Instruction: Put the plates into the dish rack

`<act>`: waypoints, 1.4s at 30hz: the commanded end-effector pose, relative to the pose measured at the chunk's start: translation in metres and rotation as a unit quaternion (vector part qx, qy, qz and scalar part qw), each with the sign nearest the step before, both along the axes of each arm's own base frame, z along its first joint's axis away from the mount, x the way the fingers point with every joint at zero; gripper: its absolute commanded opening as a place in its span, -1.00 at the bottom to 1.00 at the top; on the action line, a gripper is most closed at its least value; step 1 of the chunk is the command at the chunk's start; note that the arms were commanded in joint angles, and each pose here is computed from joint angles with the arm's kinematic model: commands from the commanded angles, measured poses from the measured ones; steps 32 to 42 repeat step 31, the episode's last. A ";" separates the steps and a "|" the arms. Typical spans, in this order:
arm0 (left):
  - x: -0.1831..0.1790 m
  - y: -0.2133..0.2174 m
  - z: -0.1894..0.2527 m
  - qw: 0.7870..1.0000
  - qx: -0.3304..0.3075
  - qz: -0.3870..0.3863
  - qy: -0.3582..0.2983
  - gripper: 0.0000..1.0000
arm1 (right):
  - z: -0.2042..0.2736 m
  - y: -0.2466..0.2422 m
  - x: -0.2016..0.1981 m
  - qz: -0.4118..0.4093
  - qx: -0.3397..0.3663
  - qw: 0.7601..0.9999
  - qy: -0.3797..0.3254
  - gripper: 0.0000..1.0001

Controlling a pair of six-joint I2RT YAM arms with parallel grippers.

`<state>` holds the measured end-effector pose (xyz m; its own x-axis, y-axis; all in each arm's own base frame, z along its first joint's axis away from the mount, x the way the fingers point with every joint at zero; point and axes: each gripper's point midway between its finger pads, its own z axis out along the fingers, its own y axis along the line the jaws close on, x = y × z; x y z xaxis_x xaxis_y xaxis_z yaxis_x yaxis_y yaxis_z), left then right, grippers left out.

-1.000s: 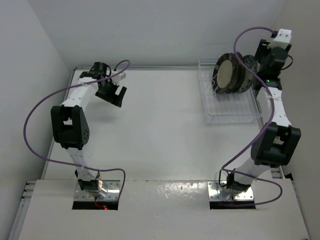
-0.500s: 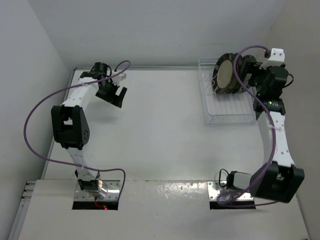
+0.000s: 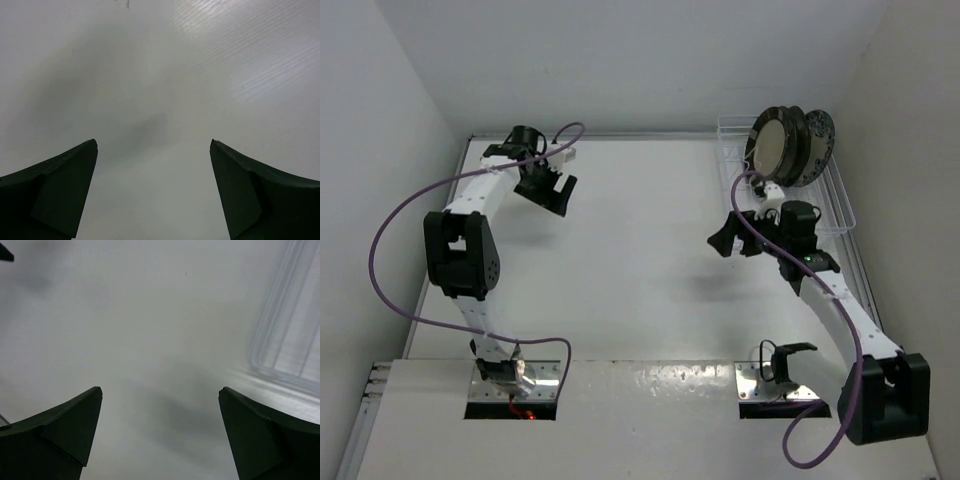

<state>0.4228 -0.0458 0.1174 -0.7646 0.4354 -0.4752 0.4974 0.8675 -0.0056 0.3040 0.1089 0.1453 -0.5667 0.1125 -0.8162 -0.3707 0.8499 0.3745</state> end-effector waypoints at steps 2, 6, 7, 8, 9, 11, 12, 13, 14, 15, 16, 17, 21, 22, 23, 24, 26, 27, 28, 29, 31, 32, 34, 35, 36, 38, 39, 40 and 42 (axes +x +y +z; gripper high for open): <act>-0.002 -0.010 0.025 0.999 0.000 -0.009 -0.042 1.00 | -0.006 0.011 -0.005 -0.037 0.006 0.998 0.041 1.00; -0.014 -0.009 0.012 0.999 0.012 -0.008 -0.029 1.00 | -0.034 0.017 -0.031 -0.033 -0.036 0.992 0.116 1.00; -0.020 -0.006 0.008 1.000 0.016 -0.006 -0.026 1.00 | -0.040 0.016 -0.034 -0.041 -0.045 0.990 0.125 1.00; -0.023 -0.006 0.007 1.000 0.017 -0.006 -0.024 1.00 | -0.045 0.013 -0.037 -0.056 -0.056 0.988 0.136 1.00; -0.024 -0.010 0.006 0.999 0.016 -0.011 -0.028 1.00 | -0.056 0.008 -0.046 -0.061 -0.075 0.982 0.160 1.00; -0.033 -0.008 0.004 0.999 0.020 -0.009 -0.027 1.00 | -0.060 0.007 -0.054 -0.061 -0.083 0.979 0.175 1.00; -0.034 -0.008 0.004 0.999 0.020 -0.009 -0.030 1.00 | -0.064 0.007 -0.059 -0.058 -0.088 0.978 0.182 1.00; -0.038 -0.011 0.004 0.999 0.020 -0.014 -0.029 1.00 | -0.061 0.008 -0.059 -0.056 -0.086 0.979 0.174 1.00; -0.040 -0.009 0.004 0.999 0.024 -0.011 -0.034 1.00 | -0.064 0.009 -0.062 -0.054 -0.088 0.979 0.174 1.00; -0.043 -0.008 0.001 0.999 0.025 -0.011 -0.029 1.00 | -0.066 0.010 -0.065 -0.050 -0.088 0.979 0.175 1.00; -0.046 -0.008 0.003 0.999 0.025 -0.011 -0.031 1.00 | -0.062 0.009 -0.063 -0.056 -0.086 0.981 0.164 1.00; -0.049 -0.008 0.000 0.999 0.025 -0.011 -0.030 1.00 | -0.064 0.009 -0.065 -0.055 -0.088 0.981 0.163 1.00; -0.054 -0.007 -0.001 0.999 0.024 -0.011 -0.036 1.00 | -0.065 0.006 -0.071 -0.060 -0.096 0.980 0.161 1.00; -0.054 -0.007 0.001 0.999 0.023 -0.011 -0.042 1.00 | -0.066 0.004 -0.073 -0.062 -0.098 0.980 0.163 1.00; -0.054 -0.007 0.001 0.999 0.023 -0.011 -0.042 1.00 | -0.066 0.003 -0.074 -0.064 -0.100 0.979 0.164 1.00; -0.057 -0.007 0.001 0.999 0.023 -0.011 -0.042 1.00 | -0.064 0.004 -0.073 -0.063 -0.097 0.981 0.158 1.00; -0.057 -0.008 0.001 0.999 0.019 -0.013 -0.042 1.00 | -0.062 0.003 -0.074 -0.068 -0.094 0.982 0.151 1.00; -0.055 -0.009 0.002 0.999 0.019 -0.013 -0.046 1.00 | -0.062 0.003 -0.073 -0.074 -0.091 0.981 0.152 1.00; -0.055 -0.009 0.002 0.999 0.019 -0.013 -0.046 1.00 | -0.064 0.001 -0.074 -0.078 -0.094 0.981 0.150 1.00; -0.056 -0.010 0.002 0.999 0.014 -0.016 -0.046 1.00 | -0.061 0.001 -0.073 -0.082 -0.090 0.982 0.144 1.00; -0.056 -0.010 0.002 0.999 0.014 -0.016 -0.046 1.00 | -0.063 -0.002 -0.072 -0.093 -0.093 0.982 0.135 1.00; -0.056 -0.010 0.002 0.999 0.014 -0.016 -0.046 1.00 | -0.063 -0.002 -0.072 -0.093 -0.093 0.982 0.135 1.00; -0.056 -0.010 0.002 0.999 0.014 -0.016 -0.046 1.00 | -0.063 -0.002 -0.072 -0.093 -0.093 0.982 0.135 1.00; -0.056 -0.010 0.002 0.999 0.014 -0.016 -0.046 1.00 | -0.063 -0.002 -0.072 -0.093 -0.093 0.982 0.135 1.00; -0.056 -0.010 0.002 0.999 0.014 -0.016 -0.046 1.00 | -0.063 -0.002 -0.072 -0.093 -0.093 0.982 0.135 1.00; -0.056 -0.010 0.002 0.999 0.014 -0.016 -0.046 1.00 | -0.063 -0.002 -0.072 -0.093 -0.093 0.982 0.135 1.00; -0.056 -0.010 0.002 0.999 0.014 -0.016 -0.046 1.00 | -0.063 -0.002 -0.072 -0.093 -0.093 0.982 0.135 1.00; -0.056 -0.010 0.002 0.999 0.014 -0.016 -0.046 1.00 | -0.063 -0.002 -0.072 -0.093 -0.093 0.982 0.135 1.00; -0.056 -0.010 0.002 0.999 0.014 -0.016 -0.046 1.00 | -0.063 -0.002 -0.072 -0.093 -0.093 0.982 0.135 1.00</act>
